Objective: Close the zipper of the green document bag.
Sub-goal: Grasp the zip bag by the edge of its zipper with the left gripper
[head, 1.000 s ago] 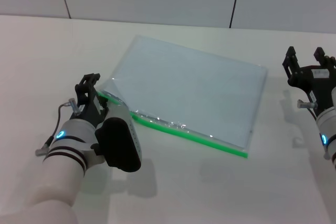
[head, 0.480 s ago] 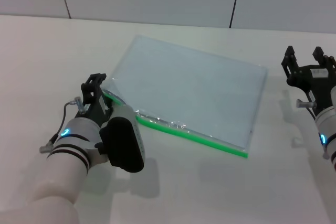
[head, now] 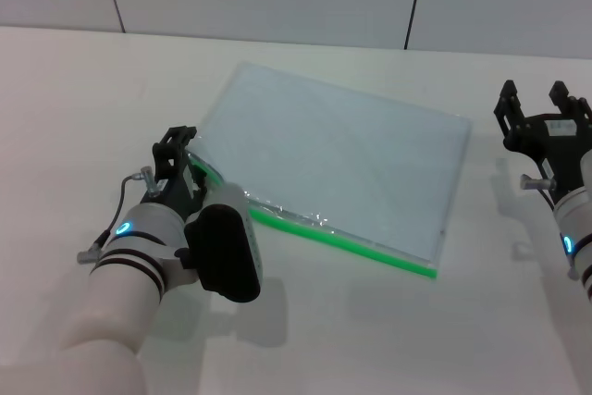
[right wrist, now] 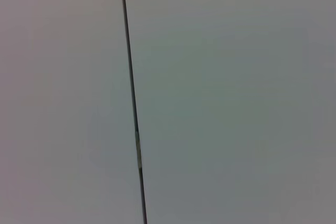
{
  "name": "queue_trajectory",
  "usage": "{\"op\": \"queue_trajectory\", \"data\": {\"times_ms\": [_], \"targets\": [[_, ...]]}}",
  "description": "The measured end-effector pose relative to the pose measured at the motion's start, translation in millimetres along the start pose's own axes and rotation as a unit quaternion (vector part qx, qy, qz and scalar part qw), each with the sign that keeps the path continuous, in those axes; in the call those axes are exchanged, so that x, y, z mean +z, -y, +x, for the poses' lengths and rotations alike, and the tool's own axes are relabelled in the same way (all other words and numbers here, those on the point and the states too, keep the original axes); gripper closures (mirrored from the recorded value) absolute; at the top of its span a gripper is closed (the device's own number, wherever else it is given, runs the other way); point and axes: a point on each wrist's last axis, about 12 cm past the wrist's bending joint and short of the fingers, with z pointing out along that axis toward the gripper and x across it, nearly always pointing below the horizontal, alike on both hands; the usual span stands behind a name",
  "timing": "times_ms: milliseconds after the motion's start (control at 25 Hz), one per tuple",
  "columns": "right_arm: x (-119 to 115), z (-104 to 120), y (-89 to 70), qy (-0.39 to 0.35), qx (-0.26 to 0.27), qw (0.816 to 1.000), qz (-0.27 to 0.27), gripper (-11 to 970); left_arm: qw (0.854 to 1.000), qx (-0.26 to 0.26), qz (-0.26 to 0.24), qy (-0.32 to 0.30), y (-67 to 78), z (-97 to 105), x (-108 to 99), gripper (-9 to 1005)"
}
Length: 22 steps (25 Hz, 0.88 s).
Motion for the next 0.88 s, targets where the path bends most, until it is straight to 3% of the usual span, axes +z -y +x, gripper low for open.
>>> {"op": "queue_trajectory", "data": {"times_ms": [880], "targets": [[-0.6,0.3,-3.7,0.0,-0.005,1.0,-0.008,322,0.999,0.044,0.02,0.011,4.1,-3.3,2.3,411]]}}
